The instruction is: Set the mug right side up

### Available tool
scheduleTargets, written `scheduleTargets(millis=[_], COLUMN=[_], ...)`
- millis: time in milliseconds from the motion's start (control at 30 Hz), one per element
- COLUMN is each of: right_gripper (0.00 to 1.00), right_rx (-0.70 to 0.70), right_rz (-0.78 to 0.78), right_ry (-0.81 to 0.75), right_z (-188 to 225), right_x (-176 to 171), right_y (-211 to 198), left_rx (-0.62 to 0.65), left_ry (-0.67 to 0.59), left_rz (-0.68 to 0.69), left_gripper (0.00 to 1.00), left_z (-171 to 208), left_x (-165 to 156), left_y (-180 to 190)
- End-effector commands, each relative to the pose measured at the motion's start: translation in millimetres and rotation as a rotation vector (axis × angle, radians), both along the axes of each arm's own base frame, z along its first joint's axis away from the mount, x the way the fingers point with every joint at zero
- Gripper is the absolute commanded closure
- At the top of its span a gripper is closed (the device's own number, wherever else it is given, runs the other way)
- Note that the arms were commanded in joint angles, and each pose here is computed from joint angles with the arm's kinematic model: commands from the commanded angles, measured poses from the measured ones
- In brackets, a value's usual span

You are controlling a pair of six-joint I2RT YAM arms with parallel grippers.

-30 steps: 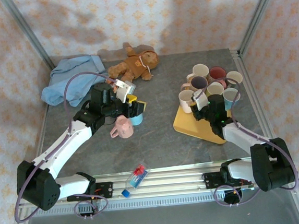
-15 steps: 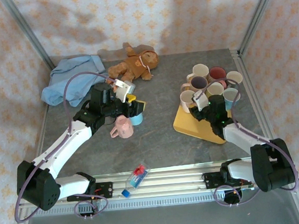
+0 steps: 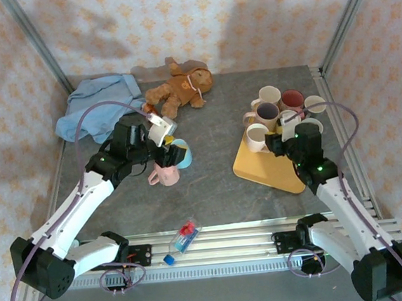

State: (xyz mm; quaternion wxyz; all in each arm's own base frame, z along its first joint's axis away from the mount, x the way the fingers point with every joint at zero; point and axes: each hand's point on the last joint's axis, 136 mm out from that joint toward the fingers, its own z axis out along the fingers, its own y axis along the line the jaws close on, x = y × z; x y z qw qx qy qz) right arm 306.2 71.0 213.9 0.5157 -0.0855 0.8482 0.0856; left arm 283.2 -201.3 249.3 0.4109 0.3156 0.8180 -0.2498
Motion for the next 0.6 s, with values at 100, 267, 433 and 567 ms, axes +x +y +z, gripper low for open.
scheduleTargets(millis=[100, 267, 433, 567], right_gripper=[0.54, 0.56, 0.57, 0.56], right_rx=[0.275, 0.392, 0.434, 0.447], right_rz=[-0.092, -0.084, -0.072, -0.047], right_ry=[0.254, 0.348, 0.452, 0.485], right_z=[10.7, 25.4, 25.8, 26.7], right_x=[-31.7, -38.1, -49.4, -51.8], right_y=[8.8, 22.4, 30.8, 36.4], left_rx=[0.230, 0.321, 0.372, 0.444], left_ry=[-0.030, 0.029, 0.135, 0.148], left_rz=[-0.077, -0.015, 0.047, 0.034], left_gripper=[0.32, 0.32, 0.33, 0.33], left_z=[-6.3, -19.4, -37.8, -56.8], left_x=[-37.6, -44.4, -50.4, -56.3], left_y=[33.4, 53.8, 67.0, 77.6])
